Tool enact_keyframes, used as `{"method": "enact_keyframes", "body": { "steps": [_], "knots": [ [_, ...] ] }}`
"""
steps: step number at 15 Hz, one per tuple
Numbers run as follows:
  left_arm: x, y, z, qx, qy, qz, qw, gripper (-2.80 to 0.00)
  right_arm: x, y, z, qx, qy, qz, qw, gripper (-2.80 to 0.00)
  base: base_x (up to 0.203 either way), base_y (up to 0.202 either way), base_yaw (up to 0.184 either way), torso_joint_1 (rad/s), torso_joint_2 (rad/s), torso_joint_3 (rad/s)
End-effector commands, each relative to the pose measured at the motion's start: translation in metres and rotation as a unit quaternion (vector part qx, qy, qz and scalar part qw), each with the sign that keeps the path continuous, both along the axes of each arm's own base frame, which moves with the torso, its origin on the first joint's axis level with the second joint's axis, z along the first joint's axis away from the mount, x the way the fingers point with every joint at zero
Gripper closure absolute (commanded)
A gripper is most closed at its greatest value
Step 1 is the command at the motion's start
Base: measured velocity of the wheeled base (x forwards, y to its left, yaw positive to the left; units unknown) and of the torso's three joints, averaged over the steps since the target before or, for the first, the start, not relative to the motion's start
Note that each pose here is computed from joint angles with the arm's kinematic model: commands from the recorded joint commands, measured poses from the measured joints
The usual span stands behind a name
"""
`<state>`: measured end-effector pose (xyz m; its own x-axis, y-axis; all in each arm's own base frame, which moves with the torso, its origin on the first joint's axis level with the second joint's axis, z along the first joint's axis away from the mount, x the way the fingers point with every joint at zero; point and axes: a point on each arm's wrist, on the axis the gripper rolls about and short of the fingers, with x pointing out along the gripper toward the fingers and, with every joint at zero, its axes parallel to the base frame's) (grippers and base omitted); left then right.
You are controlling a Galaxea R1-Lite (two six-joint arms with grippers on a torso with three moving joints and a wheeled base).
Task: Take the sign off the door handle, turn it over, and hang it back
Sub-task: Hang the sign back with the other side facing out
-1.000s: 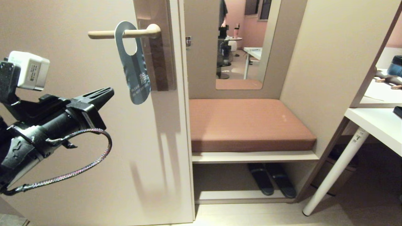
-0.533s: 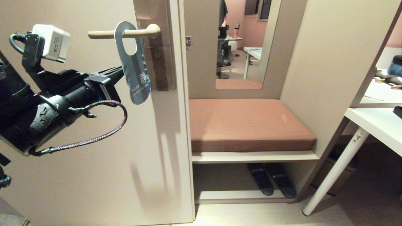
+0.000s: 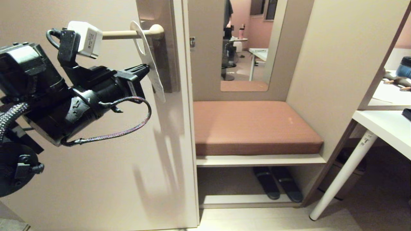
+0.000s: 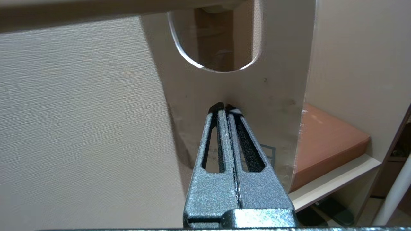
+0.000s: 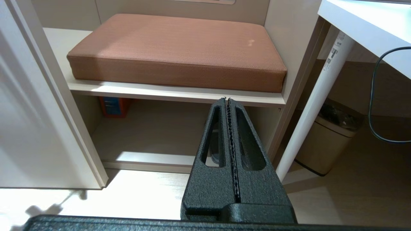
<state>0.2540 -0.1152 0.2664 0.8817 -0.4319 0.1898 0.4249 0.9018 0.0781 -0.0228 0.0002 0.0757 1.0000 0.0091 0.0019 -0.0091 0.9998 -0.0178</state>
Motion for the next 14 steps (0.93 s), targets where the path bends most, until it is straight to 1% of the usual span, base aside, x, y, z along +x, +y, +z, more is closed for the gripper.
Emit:
{"method": "enact_keyframes", "body": {
  "steps": [1, 4, 7, 14],
  "knots": [
    [0.007, -0.004, -0.005, 0.003, 0.006, -0.002, 1.0, 0.0, 0.0, 0.0, 0.0, 0.0, -0.001, 0.001, 1.0, 0.0, 0.0, 0.0, 0.0, 0.0, 0.0, 0.0],
    [0.011, -0.005, -0.007, 0.004, 0.008, -0.001, 1.0, 0.0, 0.0, 0.0, 0.0, 0.0, -0.001, 0.001, 1.0, 0.0, 0.0, 0.0, 0.0, 0.0, 0.0, 0.0],
    [0.013, -0.008, 0.0, -0.001, -0.004, -0.004, 1.0, 0.0, 0.0, 0.0, 0.0, 0.0, -0.001, 0.0, 1.0, 0.0, 0.0, 0.0, 0.0, 0.0, 0.0, 0.0],
    [0.001, -0.031, 0.008, -0.008, -0.015, -0.044, 0.9989, 0.0, 0.0, 0.0, 0.0, 0.0, -0.001, 0.001, 1.0, 0.0, 0.0, 0.0, 0.0, 0.0, 0.0, 0.0]
  ]
}}
